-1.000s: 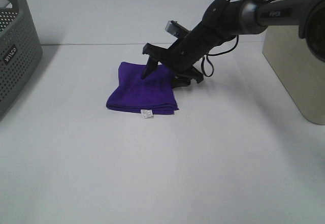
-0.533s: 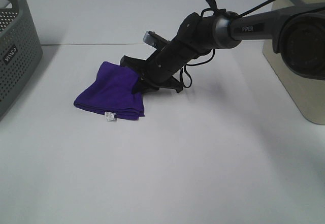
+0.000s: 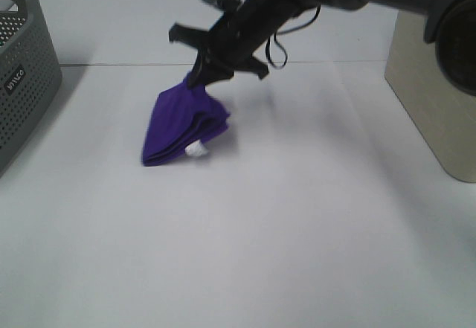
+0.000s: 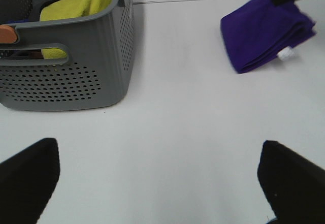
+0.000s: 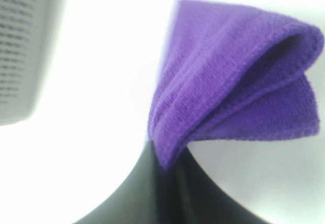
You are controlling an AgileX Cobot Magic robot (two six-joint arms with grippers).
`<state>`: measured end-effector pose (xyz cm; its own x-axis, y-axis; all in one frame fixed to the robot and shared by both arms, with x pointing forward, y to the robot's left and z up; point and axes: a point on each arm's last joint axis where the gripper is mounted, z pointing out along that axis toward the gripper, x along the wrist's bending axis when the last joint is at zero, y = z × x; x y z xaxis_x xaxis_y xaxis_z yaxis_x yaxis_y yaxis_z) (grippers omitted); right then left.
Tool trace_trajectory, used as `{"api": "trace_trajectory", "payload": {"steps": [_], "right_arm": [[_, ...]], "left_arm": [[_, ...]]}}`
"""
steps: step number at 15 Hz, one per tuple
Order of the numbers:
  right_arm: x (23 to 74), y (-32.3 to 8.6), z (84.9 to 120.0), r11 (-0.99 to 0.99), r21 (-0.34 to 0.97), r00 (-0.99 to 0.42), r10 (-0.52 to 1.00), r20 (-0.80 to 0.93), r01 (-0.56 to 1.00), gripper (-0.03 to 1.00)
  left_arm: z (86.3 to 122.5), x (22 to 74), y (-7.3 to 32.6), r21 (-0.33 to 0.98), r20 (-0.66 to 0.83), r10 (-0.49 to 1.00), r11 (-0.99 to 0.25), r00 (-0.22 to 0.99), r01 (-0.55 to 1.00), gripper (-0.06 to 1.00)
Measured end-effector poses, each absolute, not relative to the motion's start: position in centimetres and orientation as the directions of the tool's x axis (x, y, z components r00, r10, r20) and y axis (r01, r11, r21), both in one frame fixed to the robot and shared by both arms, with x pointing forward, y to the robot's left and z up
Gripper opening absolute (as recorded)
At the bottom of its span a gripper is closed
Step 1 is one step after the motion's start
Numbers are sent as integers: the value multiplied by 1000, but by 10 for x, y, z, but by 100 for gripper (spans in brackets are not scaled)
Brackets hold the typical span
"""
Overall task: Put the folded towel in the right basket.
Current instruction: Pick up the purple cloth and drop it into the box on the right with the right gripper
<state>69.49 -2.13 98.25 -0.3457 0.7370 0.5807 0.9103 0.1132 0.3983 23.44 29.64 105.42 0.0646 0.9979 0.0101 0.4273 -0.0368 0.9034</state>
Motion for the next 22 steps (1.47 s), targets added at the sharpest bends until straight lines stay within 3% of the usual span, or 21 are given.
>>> {"api": "trace_trajectory", "payload": {"steps": [2,5,6,7,10,14,19,21,22], "right_arm": [[699,-39,1034,118,472,-407,709,576,874,5],[708,-111,1115,82,582,-440,741,507,809,5],[712,-149,1143,20,641,-410,784,466,767,5],[710,-230,1191,-108,738,-285,878,385,666,5],[690,-331,1230,-222,804,-68,949,309,551,5],[681,-395,1225,-275,798,105,960,260,536,5],[696,-422,1152,-293,637,246,955,163,713,6],[699,-428,1129,-287,584,275,955,111,760,31],[699,-428,1126,-288,576,276,955,111,765,56]], "left_arm": [[1054,234,296,903,10,998,-37,65,427,99],[1054,234,296,903,10,998,-37,65,427,99],[1054,234,296,903,10,998,-37,65,427,99],[1054,234,296,903,10,998,-37,65,427,99],[1054,234,296,903,10,998,-37,65,427,99],[1054,234,296,903,11,998,-37,64,427,99],[1054,234,296,903,11,998,-37,64,427,99],[1054,234,296,903,11,998,-37,64,427,99],[1054,234,296,903,11,998,-37,64,427,99]]}}
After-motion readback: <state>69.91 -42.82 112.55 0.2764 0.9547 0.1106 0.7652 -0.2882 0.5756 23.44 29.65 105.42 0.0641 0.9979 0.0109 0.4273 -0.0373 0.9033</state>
